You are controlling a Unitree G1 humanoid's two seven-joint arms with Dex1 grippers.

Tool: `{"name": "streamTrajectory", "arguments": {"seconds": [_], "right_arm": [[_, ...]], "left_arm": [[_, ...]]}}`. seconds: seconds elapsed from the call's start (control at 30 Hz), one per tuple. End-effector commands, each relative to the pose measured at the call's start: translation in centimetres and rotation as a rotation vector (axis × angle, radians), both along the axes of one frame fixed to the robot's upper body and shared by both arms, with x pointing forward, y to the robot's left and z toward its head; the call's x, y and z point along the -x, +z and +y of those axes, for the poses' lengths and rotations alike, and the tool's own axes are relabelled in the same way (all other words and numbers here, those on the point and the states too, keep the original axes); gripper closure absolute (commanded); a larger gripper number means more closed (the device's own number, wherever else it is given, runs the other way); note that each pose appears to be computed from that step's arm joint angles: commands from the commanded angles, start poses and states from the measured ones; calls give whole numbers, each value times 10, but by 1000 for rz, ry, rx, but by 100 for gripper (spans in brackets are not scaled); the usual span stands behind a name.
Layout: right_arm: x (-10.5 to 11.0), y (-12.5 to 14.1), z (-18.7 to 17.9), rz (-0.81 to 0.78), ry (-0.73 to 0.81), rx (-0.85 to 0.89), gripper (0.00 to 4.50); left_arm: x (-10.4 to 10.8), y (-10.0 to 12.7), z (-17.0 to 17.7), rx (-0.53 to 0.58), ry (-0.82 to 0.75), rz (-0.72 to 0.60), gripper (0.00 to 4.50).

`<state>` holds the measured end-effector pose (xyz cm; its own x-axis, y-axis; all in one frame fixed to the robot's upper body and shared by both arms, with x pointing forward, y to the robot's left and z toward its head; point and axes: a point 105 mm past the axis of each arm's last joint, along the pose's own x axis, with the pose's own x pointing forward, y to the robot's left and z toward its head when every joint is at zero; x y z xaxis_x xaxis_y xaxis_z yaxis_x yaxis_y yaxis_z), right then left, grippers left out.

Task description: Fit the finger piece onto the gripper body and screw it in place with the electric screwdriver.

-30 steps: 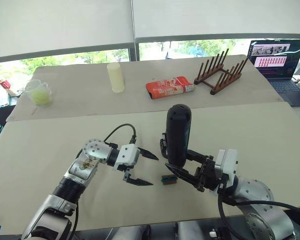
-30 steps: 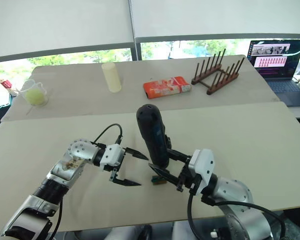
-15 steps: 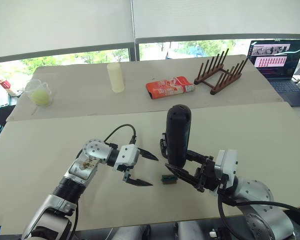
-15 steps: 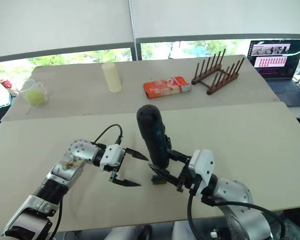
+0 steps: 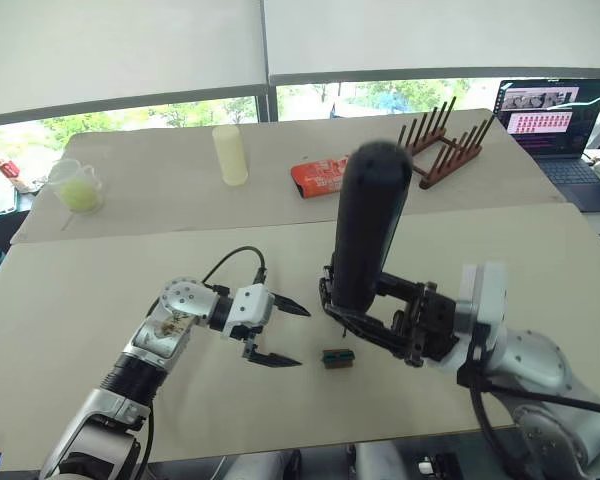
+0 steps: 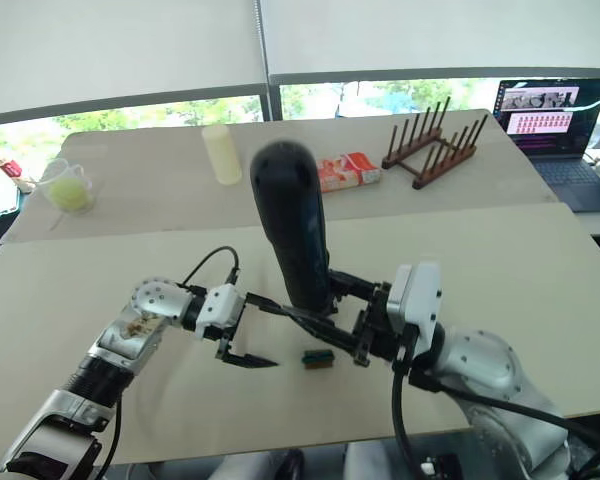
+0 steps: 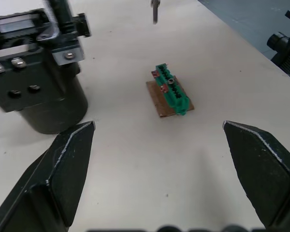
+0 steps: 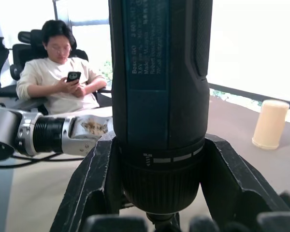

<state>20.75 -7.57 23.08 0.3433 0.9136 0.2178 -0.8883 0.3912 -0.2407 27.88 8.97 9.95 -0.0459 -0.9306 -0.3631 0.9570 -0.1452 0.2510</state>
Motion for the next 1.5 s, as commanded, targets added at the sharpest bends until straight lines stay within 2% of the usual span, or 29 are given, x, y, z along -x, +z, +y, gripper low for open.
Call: {"name": "streamTrajectory", "arguments": {"seconds": [0.03, 0.27, 0.6, 1.23, 1.5], "right_arm": [[6, 27, 2, -42, 46, -49, 260], [-7, 46, 7, -28, 90, -65, 260], [-26, 57, 9, -47, 119, -21, 260], [-50, 44, 15, -40, 91, 28, 260], [-52, 38, 10, -29, 80, 52, 260]], "left_arm": [[-3, 14, 2, 48, 32, -37, 0], [-9, 14, 0, 82, 97, -48, 0], [-23, 15, -10, 127, 153, -71, 0], [-31, 9, -24, 136, 185, -78, 0], [-33, 8, -29, 145, 197, -87, 0]]}}
